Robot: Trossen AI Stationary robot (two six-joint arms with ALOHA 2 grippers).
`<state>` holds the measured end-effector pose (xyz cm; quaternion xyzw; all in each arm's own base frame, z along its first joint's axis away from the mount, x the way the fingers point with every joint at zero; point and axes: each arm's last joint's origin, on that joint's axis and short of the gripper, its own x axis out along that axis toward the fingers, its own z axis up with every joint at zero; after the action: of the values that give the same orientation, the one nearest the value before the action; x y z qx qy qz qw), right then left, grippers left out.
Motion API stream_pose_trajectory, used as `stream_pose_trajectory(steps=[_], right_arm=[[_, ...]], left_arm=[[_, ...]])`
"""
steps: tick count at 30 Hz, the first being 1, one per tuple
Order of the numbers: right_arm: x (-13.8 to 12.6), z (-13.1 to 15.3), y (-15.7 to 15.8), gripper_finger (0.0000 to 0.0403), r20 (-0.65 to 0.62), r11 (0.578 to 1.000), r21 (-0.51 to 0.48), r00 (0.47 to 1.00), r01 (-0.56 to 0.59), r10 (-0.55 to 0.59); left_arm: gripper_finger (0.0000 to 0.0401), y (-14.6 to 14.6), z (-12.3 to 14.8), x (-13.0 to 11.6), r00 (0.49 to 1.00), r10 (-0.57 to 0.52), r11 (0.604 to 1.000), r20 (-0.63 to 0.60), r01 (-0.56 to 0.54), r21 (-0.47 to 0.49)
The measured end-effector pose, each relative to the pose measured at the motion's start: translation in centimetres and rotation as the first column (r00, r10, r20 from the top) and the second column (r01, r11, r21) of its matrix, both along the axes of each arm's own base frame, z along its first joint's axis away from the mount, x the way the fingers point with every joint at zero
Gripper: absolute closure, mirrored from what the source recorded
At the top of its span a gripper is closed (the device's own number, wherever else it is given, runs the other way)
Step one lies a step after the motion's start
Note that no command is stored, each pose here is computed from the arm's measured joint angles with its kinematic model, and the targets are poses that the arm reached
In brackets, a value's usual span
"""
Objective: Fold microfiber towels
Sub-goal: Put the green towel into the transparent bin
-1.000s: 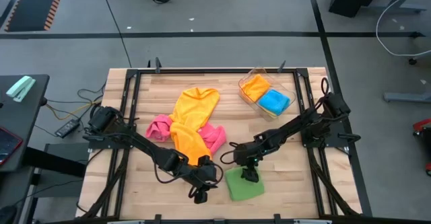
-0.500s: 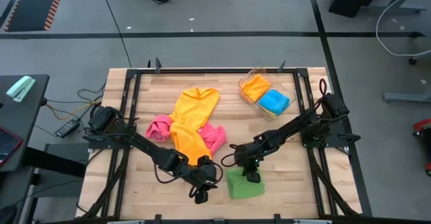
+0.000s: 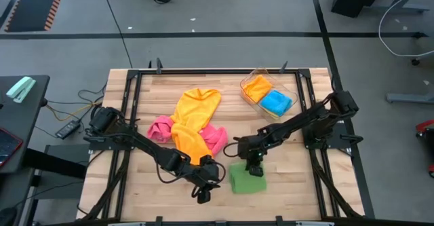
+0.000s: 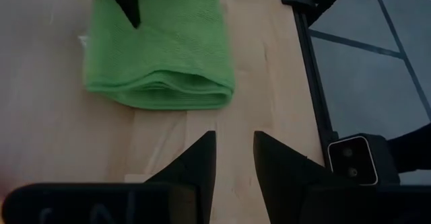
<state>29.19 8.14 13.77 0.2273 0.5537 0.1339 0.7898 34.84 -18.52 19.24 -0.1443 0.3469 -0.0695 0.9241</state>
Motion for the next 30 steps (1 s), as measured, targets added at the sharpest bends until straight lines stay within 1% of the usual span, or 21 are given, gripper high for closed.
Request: stream_pose_trajectory(steps=[10, 15, 19, 22, 27, 30], right_arm=[[-1.0, 3.6, -1.7, 0.0396, 0.051, 0.999, 0.040, 0.998, 0.033, -0.035], [-1.1, 3.9, -2.0, 0.0396, 0.026, 0.991, 0.130, 0.999, 0.017, -0.021], [-1.2, 4.0, -1.9, 0.0396, 0.008, 0.980, 0.201, 1.000, -0.011, 0.009], [-1.2, 4.4, -2.4, 0.0396, 0.004, 0.968, 0.250, 1.000, -0.013, 0.012], [-1.7, 5.9, -5.1, 0.0396, 0.025, 0.960, 0.273, 0.997, 0.061, -0.071], [-2.4, 7.4, -7.3, 0.0396, 0.056, 0.947, 0.302, 0.989, 0.112, -0.135]], left_arm=[[0.0294, 0.0, 0.0, 0.0, 1.000, -0.003, 1.000, -0.002, 0.003, 0.004], [0.0294, 0.0, 0.0, 0.0, 1.000, -0.004, 1.000, -0.002, 0.004, 0.004], [0.0294, 0.0, 0.0, 0.0, 1.000, -0.004, 1.000, -0.002, 0.004, 0.004], [0.0294, 0.0, 0.0, 0.0, 1.000, -0.003, 1.000, -0.002, 0.003, 0.004], [0.0294, 0.0, 0.0, 0.0, 1.000, -0.006, 1.000, -0.001, 0.006, 0.007], [0.0294, 0.0, 0.0, 0.0, 1.000, -0.008, 1.000, -0.001, 0.008, 0.010]])
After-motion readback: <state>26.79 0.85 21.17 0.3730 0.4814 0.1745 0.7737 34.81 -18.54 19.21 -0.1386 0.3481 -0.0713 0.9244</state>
